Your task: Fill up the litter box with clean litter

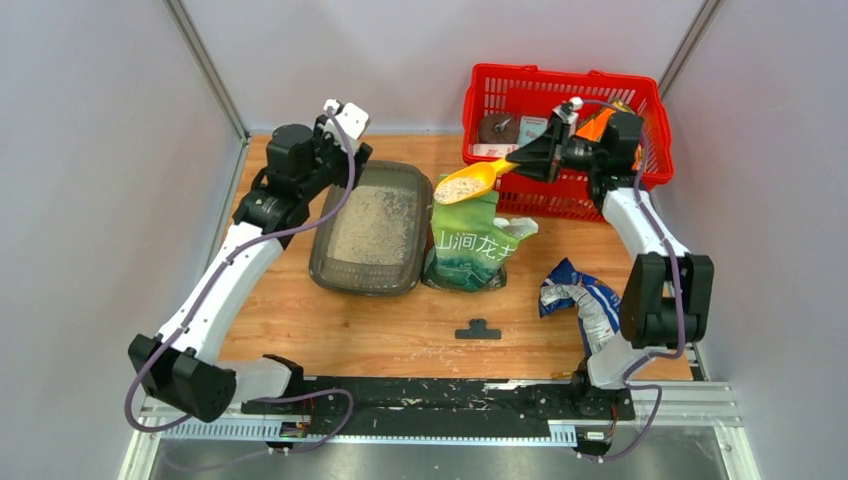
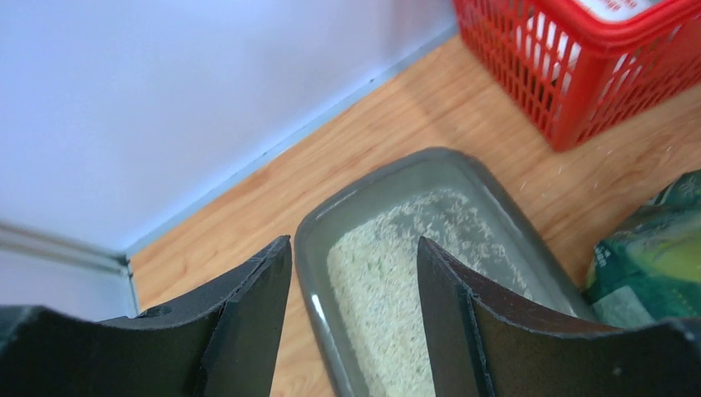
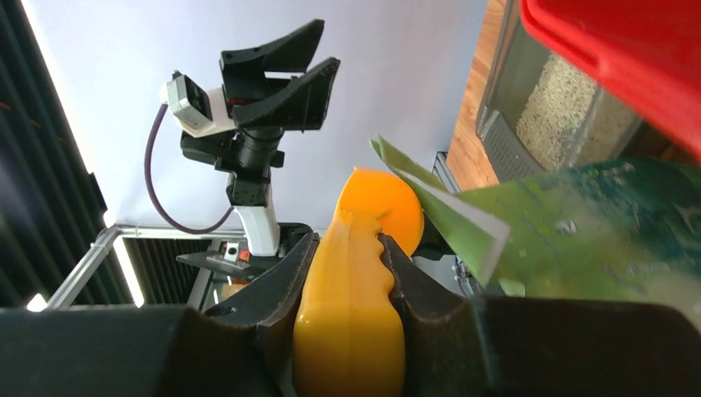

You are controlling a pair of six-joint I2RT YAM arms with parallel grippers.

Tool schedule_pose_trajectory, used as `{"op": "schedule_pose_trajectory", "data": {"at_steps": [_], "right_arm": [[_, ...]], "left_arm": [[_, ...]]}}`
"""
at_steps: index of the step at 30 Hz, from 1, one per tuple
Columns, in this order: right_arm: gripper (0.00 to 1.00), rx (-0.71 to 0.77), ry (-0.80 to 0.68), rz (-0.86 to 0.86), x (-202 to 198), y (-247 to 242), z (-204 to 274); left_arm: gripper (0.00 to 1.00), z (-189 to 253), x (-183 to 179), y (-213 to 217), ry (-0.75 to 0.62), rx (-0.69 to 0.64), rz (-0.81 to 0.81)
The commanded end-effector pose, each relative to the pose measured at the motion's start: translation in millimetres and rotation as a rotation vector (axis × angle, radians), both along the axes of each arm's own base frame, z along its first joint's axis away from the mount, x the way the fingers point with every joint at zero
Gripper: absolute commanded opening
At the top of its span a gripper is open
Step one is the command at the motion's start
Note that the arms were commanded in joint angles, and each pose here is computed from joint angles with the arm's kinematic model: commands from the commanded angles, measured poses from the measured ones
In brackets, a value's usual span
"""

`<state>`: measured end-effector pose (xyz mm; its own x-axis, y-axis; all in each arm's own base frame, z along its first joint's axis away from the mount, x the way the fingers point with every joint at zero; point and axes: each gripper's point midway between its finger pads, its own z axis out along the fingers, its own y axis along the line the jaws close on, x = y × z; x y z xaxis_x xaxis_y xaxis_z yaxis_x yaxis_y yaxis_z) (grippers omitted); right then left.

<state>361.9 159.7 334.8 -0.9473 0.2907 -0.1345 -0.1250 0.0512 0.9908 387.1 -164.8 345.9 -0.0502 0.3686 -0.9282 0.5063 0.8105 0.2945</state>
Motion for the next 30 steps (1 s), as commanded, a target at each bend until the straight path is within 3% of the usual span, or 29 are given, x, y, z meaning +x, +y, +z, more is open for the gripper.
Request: {"op": "schedule_pose_trajectory", "data": {"at_steps": [1,10,12,17,22,23,25,30], "right_arm": [[0.0,0.026,-0.069,0.059,21.9,37.5,21.9],[0.0,0.019,-0.164,0.184,66.4,116.4,22.9],[0.0,0.002,-0.133,0.17,78.7,127.6,7.7],[0.0,-0.036,-0.222,0.157,90.9,159.5,-2.3],[0.0,-0.176,-0.284,0.033,120.0,172.5,-30.7],[0.0,-0.229,-0.393,-0.004,128.9,172.0,-25.8],[0.0,-0.313,-0.389,-0.011,126.7,175.7,-39.6],[0.0,-0.522,-0.583,0.008,110.4,188.5,-58.0]], "left_arm": [[0.65,-3.8,-21.4,23.9,0.012,0.049,0.034],[0.65,-4.9,-56.2,40.6,-0.01,0.092,0.027],[0.65,-4.7,-61.7,44.8,-0.019,0.114,0.027],[0.65,-6.1,-80.1,53.6,-0.036,0.153,0.015],[0.65,-10.8,-94.5,59.2,-0.047,0.174,0.002],[0.65,-9.9,-96.0,59.0,-0.054,0.172,-0.002],[0.65,-11.8,-99.5,59.5,-0.06,0.176,-0.009],[0.65,-14.2,-102.0,57.5,-0.092,0.171,-0.027]]}}
